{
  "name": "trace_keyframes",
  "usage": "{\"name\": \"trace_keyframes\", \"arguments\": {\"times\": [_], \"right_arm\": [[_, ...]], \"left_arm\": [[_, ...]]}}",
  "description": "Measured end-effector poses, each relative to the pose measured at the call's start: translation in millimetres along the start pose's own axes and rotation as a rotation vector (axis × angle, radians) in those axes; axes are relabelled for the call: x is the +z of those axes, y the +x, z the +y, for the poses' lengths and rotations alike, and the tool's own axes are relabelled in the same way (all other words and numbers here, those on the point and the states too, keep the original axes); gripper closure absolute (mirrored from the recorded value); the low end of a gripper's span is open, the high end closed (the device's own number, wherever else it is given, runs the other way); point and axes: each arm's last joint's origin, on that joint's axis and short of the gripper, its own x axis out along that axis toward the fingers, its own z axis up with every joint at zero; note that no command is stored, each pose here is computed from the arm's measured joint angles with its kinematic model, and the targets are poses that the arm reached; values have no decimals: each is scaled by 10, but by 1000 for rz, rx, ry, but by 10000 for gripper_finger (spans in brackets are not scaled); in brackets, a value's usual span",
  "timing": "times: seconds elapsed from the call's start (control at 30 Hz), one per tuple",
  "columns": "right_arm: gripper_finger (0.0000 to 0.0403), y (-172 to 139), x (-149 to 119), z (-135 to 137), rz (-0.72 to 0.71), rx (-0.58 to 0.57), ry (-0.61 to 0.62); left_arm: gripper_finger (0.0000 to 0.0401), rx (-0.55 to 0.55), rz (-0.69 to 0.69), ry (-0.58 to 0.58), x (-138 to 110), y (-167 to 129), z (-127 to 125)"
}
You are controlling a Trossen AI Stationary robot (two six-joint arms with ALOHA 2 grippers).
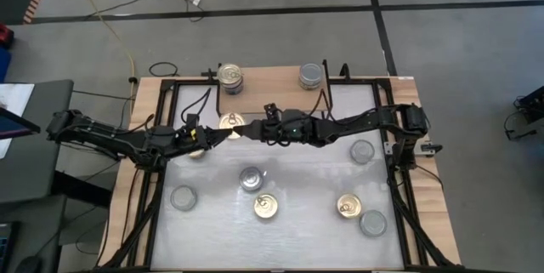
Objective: Stack canned seafood by type on shelf
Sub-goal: Put the blue pink tuna can on the shelf aligned with the stacked blue pink tuna cans
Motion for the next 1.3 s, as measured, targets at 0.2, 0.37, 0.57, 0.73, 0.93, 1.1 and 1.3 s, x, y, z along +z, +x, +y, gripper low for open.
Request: {"name": "trace_keyframes", "arguments": {"times": [0.2,0.37,0.57,0.73,0.93,1.1,1.3], "right_arm": [[48,-1,-5,-12,6,-14,37],[42,-3,-15,-37,15,-42,84],[51,0,18,-19,11,-10,52],[83,0,30,2,3,13,30],[124,0,29,0,3,12,28],[152,-1,28,-3,3,10,6],[188,-1,31,5,0,18,13]], "left_arm": [[209,5,1,3,-2,0,5],[209,11,-8,13,0,0,9],[209,19,-10,19,-1,0,17],[209,22,-10,18,-1,0,19],[209,22,-12,15,-1,0,19],[209,23,-13,16,0,-1,18],[209,32,-5,26,-4,-3,29]]}}
